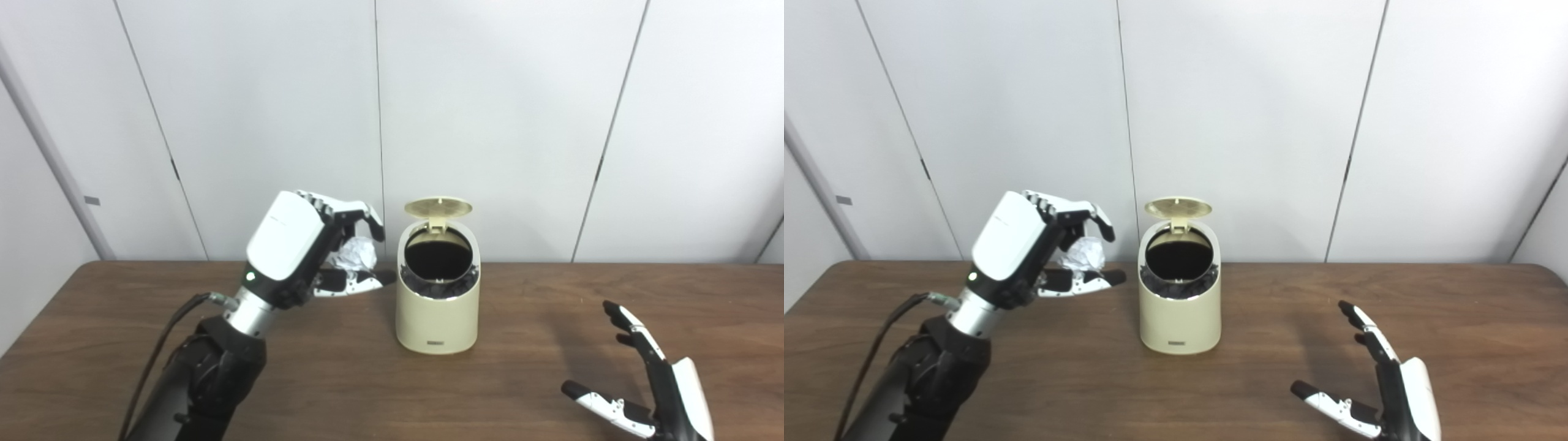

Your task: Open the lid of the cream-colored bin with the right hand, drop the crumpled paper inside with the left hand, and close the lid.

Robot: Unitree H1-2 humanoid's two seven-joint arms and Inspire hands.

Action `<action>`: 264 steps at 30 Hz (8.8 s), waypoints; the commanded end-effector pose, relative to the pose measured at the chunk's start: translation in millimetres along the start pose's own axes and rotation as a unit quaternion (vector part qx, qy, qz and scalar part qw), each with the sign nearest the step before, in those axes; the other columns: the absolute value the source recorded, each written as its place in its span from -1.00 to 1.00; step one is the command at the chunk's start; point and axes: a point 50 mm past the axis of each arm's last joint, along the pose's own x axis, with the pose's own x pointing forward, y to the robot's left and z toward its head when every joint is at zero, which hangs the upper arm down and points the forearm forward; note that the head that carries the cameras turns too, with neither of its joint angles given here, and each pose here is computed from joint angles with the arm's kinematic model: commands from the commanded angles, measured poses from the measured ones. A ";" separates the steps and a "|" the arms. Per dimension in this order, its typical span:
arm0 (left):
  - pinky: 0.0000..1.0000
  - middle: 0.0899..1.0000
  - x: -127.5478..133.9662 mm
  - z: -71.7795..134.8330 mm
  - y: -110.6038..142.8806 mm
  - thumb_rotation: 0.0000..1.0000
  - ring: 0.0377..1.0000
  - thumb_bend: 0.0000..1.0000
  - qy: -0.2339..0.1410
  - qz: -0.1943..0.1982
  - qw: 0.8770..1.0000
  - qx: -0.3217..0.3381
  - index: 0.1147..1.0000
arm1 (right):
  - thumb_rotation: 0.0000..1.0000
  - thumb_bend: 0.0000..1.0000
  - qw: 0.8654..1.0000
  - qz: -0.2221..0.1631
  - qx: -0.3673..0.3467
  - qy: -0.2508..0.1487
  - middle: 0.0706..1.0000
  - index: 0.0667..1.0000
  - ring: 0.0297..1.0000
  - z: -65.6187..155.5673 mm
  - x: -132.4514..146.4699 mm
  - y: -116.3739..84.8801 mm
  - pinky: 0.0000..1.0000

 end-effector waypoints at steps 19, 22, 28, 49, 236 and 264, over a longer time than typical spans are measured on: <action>-0.78 -0.75 37.4 -4.1 -42.0 -0.93 -0.78 0.02 -0.051 0.006 0.999 0.015 -0.20 | 0.13 0.69 0.997 -0.002 0.072 0.006 0.73 0.67 0.69 21.7 -18.2 55.1 0.52; -0.79 -0.78 39.8 -6.7 -53.9 -0.93 -0.80 0.02 -0.048 -0.001 0.999 0.008 -0.20 | 0.11 0.68 0.997 -0.001 0.074 0.008 0.73 0.68 0.70 23.9 -20.3 56.5 0.53; -0.79 -0.82 50.6 -9.1 -75.9 -0.94 -0.82 0.02 -0.056 -0.001 0.998 0.012 -0.20 | 0.11 0.68 0.997 0.002 0.074 0.014 0.75 0.70 0.71 25.7 -22.9 56.8 0.55; -0.81 -0.84 87.2 -32.7 -102.7 -0.94 -0.83 0.02 -0.034 -0.007 0.999 0.034 -0.20 | 0.11 0.67 0.997 0.002 0.073 0.015 0.75 0.71 0.70 27.5 -26.3 54.6 0.53; -0.15 0.03 -169.2 10.2 -48.8 -0.45 0.00 0.40 0.278 0.140 0.891 -0.331 0.01 | 0.24 0.73 0.999 0.003 0.051 -0.007 0.73 0.70 0.69 13.9 -11.5 28.7 0.52; -0.14 0.03 -167.6 16.8 -75.7 -0.46 0.00 0.44 0.308 0.121 0.870 -0.366 -0.02 | 0.30 0.85 0.964 -0.046 -0.159 -0.210 0.72 0.72 0.67 154.4 159.5 -59.8 0.38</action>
